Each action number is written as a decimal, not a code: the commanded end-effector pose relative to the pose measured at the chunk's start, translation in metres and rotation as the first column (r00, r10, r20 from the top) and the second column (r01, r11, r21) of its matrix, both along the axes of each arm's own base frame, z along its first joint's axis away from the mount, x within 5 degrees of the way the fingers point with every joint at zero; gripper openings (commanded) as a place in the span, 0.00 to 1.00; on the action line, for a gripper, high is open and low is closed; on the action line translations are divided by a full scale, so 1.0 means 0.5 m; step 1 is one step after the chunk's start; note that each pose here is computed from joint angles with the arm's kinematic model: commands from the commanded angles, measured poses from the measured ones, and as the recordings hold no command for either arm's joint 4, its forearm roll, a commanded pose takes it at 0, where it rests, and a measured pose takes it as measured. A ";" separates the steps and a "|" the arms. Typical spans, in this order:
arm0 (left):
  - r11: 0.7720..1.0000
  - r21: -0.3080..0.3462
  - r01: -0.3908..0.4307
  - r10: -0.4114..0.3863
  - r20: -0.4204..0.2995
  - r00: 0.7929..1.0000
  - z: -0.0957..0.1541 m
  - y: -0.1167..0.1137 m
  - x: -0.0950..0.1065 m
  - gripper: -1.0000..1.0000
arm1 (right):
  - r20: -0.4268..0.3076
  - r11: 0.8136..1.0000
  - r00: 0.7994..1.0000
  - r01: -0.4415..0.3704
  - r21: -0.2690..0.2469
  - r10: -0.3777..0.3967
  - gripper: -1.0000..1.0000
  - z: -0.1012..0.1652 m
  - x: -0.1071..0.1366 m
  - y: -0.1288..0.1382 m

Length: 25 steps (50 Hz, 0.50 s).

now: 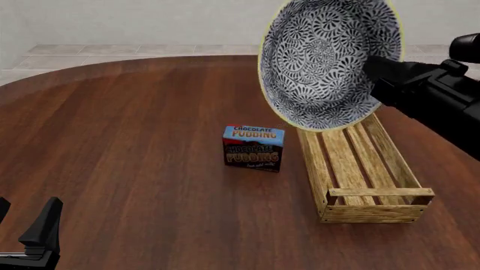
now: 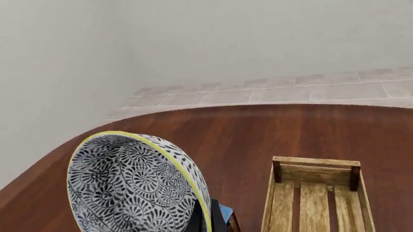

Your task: Pick up the bowl on the left and put it in the tray.

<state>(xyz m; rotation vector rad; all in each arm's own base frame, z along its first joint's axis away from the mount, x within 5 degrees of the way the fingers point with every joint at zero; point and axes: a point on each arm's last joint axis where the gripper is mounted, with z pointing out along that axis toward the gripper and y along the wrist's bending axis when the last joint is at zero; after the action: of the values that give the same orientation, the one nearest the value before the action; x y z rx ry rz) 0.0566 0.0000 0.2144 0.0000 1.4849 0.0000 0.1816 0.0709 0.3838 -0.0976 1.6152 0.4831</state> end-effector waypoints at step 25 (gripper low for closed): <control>1.000 0.000 0.000 0.000 0.000 1.000 0.000 0.000 0.000 1.00 | -0.189 0.966 0.980 0.101 0.236 -0.056 0.00 -0.059 0.029 -0.015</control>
<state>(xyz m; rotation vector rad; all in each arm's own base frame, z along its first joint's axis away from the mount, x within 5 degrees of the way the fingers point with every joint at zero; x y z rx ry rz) 0.0566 0.0000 0.2144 0.0000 1.4849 0.0000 0.1895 0.0610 0.3645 0.1060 1.6820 0.5670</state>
